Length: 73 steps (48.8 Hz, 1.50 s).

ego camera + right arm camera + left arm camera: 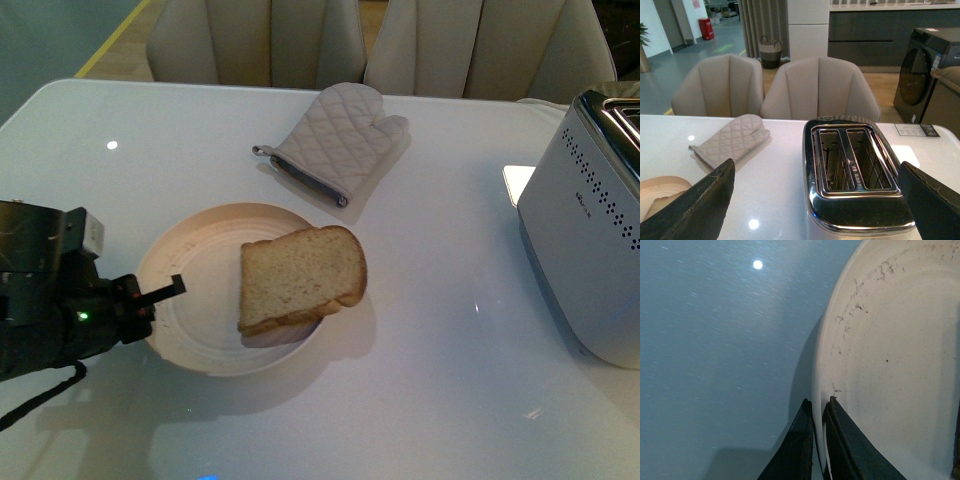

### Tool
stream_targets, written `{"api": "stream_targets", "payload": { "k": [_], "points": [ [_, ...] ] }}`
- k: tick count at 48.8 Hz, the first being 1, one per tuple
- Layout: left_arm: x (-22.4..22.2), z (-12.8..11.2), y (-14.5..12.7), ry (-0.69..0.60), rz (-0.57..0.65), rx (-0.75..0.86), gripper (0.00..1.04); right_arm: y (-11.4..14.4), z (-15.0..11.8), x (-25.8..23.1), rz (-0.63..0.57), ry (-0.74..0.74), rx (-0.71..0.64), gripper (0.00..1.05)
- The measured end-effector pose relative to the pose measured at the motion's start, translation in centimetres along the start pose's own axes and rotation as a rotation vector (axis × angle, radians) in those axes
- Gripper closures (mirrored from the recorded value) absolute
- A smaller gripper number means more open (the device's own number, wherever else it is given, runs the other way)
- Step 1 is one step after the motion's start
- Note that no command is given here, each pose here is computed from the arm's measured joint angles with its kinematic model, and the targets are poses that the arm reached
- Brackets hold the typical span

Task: Put bread into toaster

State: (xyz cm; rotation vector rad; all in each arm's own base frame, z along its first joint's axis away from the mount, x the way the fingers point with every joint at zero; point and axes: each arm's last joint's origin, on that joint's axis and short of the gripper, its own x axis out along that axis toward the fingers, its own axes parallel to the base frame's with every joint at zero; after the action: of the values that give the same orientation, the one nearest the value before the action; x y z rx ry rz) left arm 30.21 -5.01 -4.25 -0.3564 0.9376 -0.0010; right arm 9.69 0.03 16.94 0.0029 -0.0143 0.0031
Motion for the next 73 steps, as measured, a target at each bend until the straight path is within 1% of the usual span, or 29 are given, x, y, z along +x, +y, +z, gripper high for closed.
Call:
{"api": "stream_targets", "payload": {
  "k": [19,30,32,36,42,47,48,49,52,54,55,58,61,67,68,70,72,73],
  "points": [
    [0.5,-2.5,-6.1,0.065,-0.085,0.052,1.01,0.0,0.0,0.0,0.000,0.000,0.000,0.09],
    [0.6,-3.1,-7.8,0.078,-0.098,0.052,1.00,0.0,0.0,0.0,0.000,0.000,0.000,0.09],
    [0.6,-3.1,-7.9,0.079,-0.098,0.055,0.96,0.0,0.0,0.0,0.000,0.000,0.000,0.09],
    [0.4,-3.3,-7.7,0.081,-0.089,0.056,0.78,0.0,0.0,0.0,0.000,0.000,0.000,0.09],
    [-0.5,-2.5,-7.0,0.050,-0.087,0.031,0.62,0.0,0.0,0.0,0.000,0.000,0.000,0.09],
    [-2.8,-0.2,-6.0,-0.049,-0.104,-0.027,0.44,0.0,0.0,0.0,0.000,0.000,0.000,0.09],
    [-3.1,0.1,-5.8,-0.064,-0.107,-0.035,0.42,0.0,0.0,0.0,0.000,0.000,0.000,0.09],
    [-4.1,1.0,-5.5,-0.105,-0.115,-0.056,0.37,0.0,0.0,0.0,0.000,0.000,0.000,0.09],
    [-5.7,2.1,-4.9,-0.168,-0.128,-0.086,0.30,0.0,0.0,0.0,0.000,0.000,0.000,0.09],
    [-7.6,3.1,-4.5,-0.233,-0.149,-0.118,0.23,0.0,0.0,0.0,0.000,0.000,0.000,0.09],
    [-9.1,3.8,-4.1,-0.279,-0.163,-0.134,0.18,0.0,0.0,0.0,0.000,0.000,0.000,0.09],
    [-12.9,4.8,-3.6,-0.383,-0.198,-0.159,0.06,0.0,0.0,0.0,0.000,0.000,0.000,0.09],
    [-17.1,5.4,-3.2,-0.491,-0.244,-0.177,0.08,0.0,0.0,0.0,0.000,0.000,0.000,0.09],
    [-22.4,5.1,-2.7,-0.613,-0.294,-0.205,0.07,0.0,0.0,0.0,0.000,0.000,0.000,0.09],
    [-23.3,5.0,-2.7,-0.654,-0.291,-0.184,0.09,0.0,0.0,0.0,0.000,0.000,0.000,0.09],
    [-25.0,4.5,-2.4,-0.748,-0.231,-0.125,0.16,0.0,0.0,0.0,0.000,0.000,0.000,0.09],
    [-26.4,3.9,-1.9,-0.799,-0.175,-0.021,0.23,0.0,0.0,0.0,0.000,0.000,0.000,0.09],
    [-26.8,3.7,-1.7,-0.806,-0.168,-0.011,0.25,0.0,0.0,0.0,0.000,0.000,0.000,0.09]
  ]
}}
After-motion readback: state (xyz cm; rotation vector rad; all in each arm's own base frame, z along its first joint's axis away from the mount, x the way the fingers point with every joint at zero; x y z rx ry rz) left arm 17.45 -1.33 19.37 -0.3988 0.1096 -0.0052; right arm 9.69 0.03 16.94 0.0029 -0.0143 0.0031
